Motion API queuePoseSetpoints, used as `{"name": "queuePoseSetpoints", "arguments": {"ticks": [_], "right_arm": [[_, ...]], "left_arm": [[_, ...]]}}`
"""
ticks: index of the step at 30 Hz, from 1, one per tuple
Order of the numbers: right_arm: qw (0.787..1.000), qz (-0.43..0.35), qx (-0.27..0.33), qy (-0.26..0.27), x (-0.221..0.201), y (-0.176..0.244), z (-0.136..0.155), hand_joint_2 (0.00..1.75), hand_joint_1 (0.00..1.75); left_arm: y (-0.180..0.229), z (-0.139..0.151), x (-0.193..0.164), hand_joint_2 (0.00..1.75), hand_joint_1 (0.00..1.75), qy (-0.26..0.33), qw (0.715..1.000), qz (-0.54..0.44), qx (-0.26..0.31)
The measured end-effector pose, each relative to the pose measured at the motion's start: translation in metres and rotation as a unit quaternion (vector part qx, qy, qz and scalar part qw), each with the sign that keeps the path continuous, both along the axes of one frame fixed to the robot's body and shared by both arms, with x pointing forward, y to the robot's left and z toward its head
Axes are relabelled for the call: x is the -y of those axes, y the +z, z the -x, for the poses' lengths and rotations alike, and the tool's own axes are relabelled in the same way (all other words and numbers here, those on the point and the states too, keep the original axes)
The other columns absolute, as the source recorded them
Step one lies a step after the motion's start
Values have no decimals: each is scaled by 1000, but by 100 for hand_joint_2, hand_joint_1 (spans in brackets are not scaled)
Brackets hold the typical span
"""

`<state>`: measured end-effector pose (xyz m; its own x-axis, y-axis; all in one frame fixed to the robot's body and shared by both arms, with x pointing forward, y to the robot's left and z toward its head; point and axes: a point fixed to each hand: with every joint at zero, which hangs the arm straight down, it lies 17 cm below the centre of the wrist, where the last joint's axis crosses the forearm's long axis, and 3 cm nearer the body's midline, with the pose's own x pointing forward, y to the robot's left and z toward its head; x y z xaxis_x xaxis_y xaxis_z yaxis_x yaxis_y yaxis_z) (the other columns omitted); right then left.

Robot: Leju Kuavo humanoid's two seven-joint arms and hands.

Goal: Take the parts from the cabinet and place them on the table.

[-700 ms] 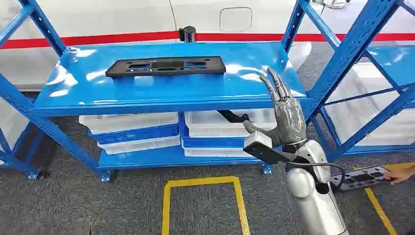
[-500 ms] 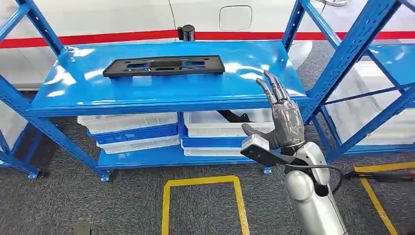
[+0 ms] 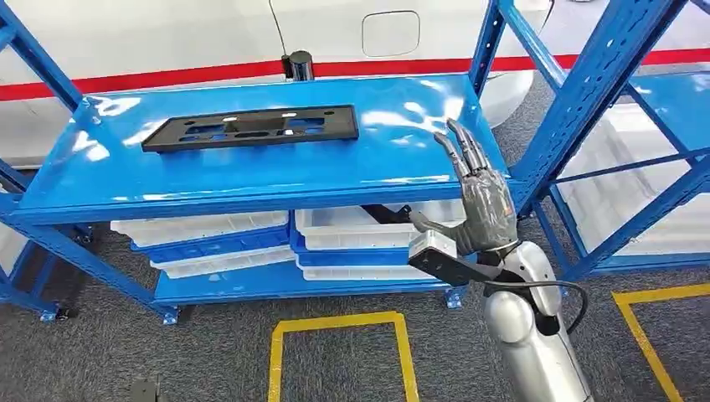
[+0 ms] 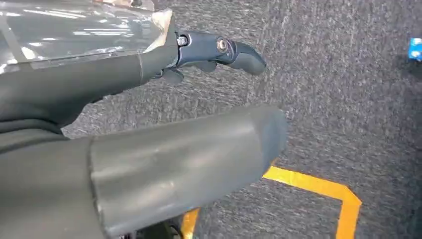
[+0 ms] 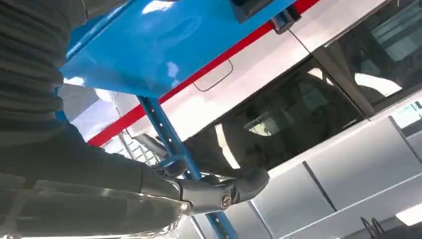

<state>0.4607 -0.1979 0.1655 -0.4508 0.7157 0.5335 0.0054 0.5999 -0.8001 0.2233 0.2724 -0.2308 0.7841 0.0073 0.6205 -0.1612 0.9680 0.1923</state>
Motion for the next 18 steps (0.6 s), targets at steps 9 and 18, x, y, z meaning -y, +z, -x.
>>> {"name": "queuePoseSetpoints", "arguments": {"ticks": [9,18], "right_arm": [[1000,2,8,5,-4,8,-2,175,0],[1000,6,2,9,-6,4,-4,175,0]], "left_arm": [[0,0,-2,0,0,-1,1000,-2,-2],[-10,19,-5,0,0,6,999,-6,-40]]}}
